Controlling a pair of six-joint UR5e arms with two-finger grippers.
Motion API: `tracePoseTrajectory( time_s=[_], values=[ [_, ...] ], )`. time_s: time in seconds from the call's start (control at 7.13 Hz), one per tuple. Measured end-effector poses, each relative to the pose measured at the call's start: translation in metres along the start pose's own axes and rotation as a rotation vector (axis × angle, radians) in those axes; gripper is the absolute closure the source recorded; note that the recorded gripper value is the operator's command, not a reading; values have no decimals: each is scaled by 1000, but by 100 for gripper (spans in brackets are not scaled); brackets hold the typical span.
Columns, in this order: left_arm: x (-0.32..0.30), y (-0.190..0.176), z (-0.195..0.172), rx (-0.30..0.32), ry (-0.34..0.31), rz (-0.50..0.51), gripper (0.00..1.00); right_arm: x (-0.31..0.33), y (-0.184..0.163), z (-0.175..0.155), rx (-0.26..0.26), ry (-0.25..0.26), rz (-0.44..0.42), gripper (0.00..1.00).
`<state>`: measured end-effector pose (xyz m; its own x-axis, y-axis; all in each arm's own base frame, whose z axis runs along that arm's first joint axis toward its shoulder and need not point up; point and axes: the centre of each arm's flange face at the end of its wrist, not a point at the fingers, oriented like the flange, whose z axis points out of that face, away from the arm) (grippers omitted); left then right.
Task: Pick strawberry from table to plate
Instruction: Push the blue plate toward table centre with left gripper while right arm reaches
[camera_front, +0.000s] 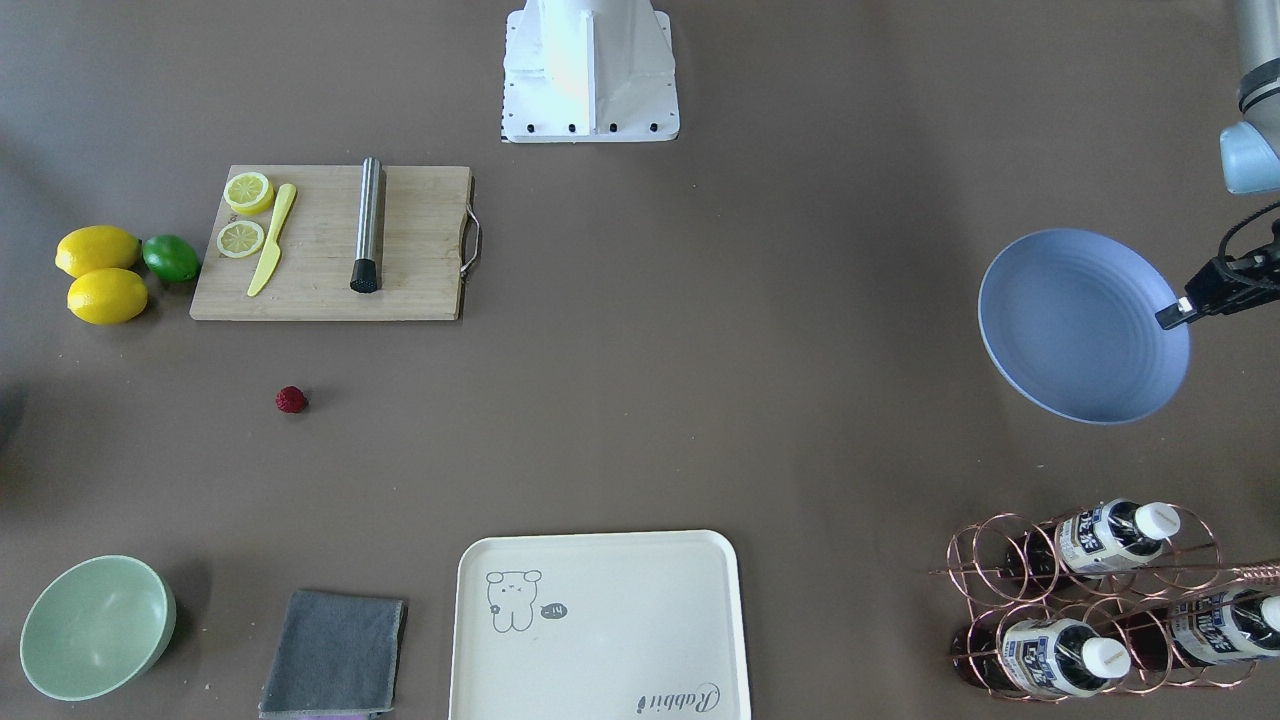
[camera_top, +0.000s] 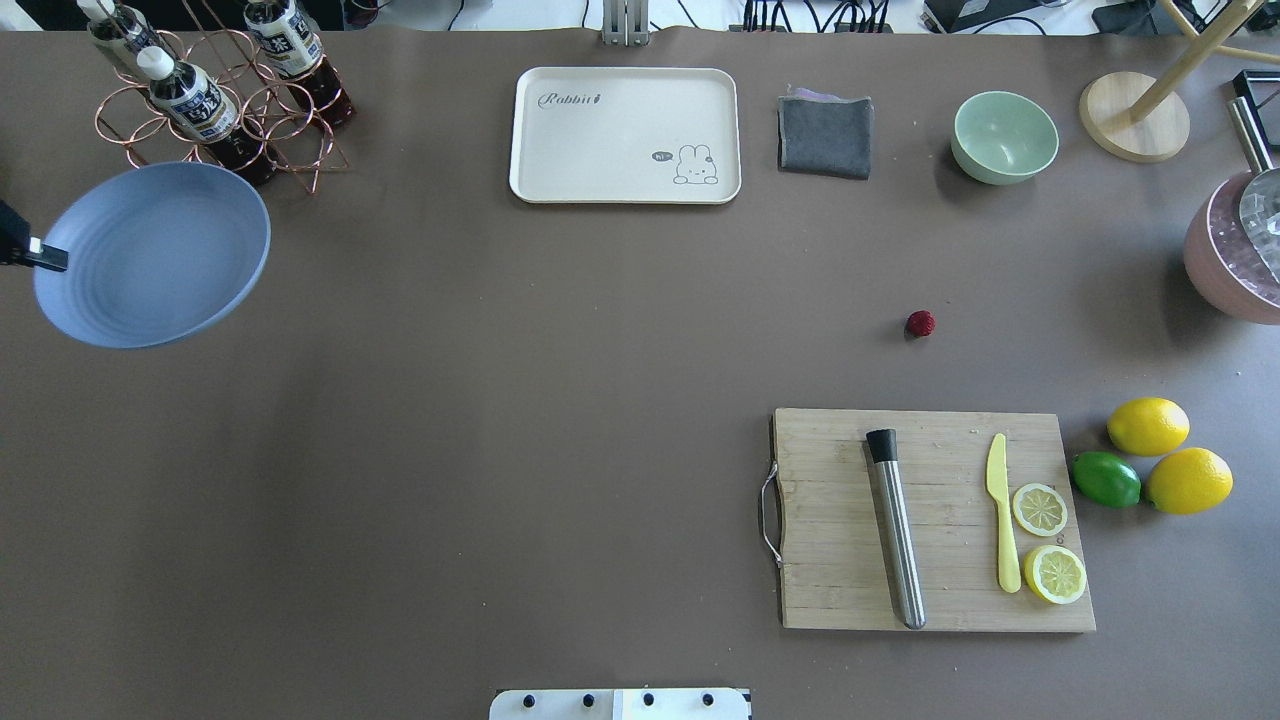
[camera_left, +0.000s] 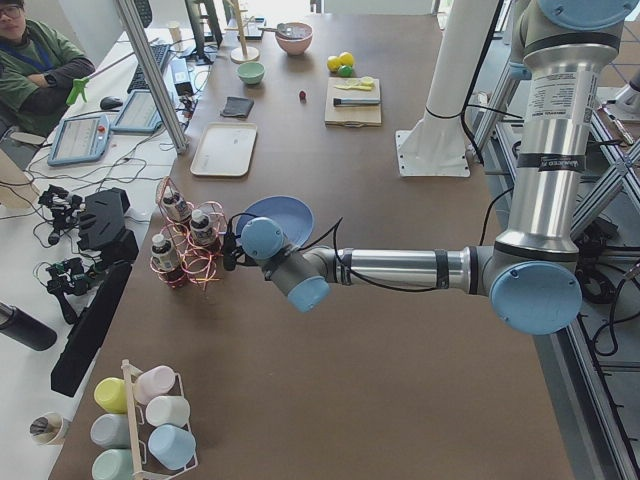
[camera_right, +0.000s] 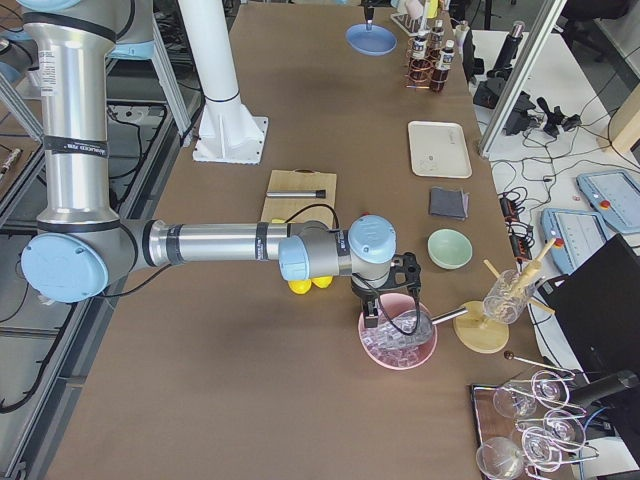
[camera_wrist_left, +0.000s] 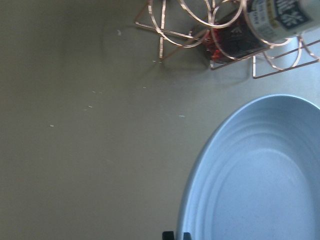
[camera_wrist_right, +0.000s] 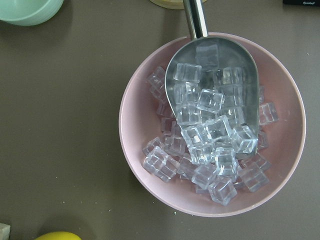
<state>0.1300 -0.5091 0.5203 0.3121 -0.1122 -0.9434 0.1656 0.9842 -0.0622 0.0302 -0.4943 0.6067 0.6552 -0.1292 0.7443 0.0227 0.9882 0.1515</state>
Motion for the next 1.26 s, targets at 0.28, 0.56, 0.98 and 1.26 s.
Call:
tracePoseTrajectory(
  time_s=[0.28,0.56,0.98,1.26],
  values=[
    [97,45,64,24,18,-53,100,-19,-13,6,21,-6,-57,0],
    [186,87,133,60,56,-101,100,-66,-45,11,35,-27,-12,0],
    [308,141,216,132,25,-152,100,-171,-88,38,25,-73,36,0],
    [344,163,239,162,-7,-155,100,-226,-97,66,34,-58,41,0]
  ],
)
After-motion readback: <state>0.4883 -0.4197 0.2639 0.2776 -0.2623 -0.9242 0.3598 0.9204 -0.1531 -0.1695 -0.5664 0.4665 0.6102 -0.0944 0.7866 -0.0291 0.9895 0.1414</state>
